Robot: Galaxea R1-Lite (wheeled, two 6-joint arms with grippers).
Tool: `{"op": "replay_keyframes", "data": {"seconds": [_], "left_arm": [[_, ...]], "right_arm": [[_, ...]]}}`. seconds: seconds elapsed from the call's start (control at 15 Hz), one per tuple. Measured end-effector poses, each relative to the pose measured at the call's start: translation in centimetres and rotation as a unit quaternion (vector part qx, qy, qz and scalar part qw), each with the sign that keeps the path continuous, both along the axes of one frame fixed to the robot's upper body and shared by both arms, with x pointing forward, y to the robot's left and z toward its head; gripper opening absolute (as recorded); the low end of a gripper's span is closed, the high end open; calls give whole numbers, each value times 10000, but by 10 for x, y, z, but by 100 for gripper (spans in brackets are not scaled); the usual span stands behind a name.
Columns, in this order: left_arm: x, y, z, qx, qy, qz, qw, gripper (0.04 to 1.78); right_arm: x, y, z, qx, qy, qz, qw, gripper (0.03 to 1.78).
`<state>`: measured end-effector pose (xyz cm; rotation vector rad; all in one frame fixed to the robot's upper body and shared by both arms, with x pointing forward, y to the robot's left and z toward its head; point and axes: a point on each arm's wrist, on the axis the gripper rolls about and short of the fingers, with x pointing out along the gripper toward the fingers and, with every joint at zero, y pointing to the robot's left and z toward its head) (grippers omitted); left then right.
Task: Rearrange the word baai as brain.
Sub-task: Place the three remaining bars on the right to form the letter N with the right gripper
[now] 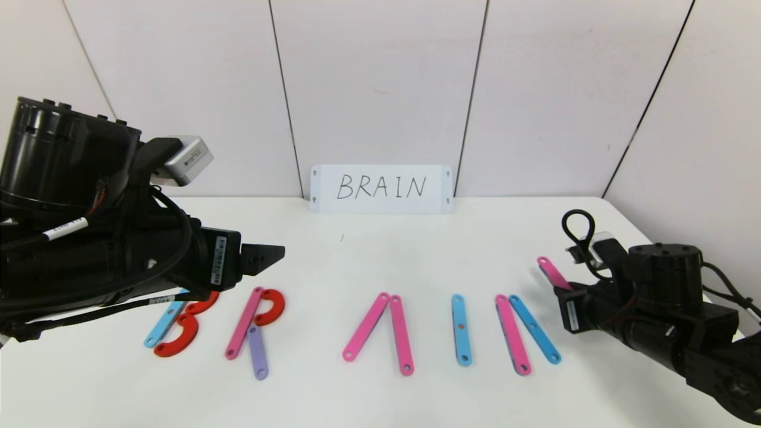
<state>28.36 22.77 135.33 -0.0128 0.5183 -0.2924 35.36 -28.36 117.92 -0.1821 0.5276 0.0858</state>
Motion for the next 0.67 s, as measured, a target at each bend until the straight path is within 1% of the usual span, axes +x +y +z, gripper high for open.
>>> {"op": "replay_keyframes", "data": {"seconds": [0.13, 0.27, 0.47, 0.67], "left_arm": [[0, 0, 0, -1, -1, -2, 10000, 173], [0, 0, 0, 1, -2, -7, 10000, 173], [0, 0, 0, 0, 0, -2, 10000, 173], [0, 0, 0, 1, -2, -3, 10000, 173]], "right_arm": [[0, 3, -5, 121, 86, -29, 9999, 30], [-1, 6, -8, 141, 155, -3, 9998, 30], [-2, 10, -11, 264, 224, -34, 9994, 30], [-4, 12, -15, 263, 311, -25, 9992, 30]]}}
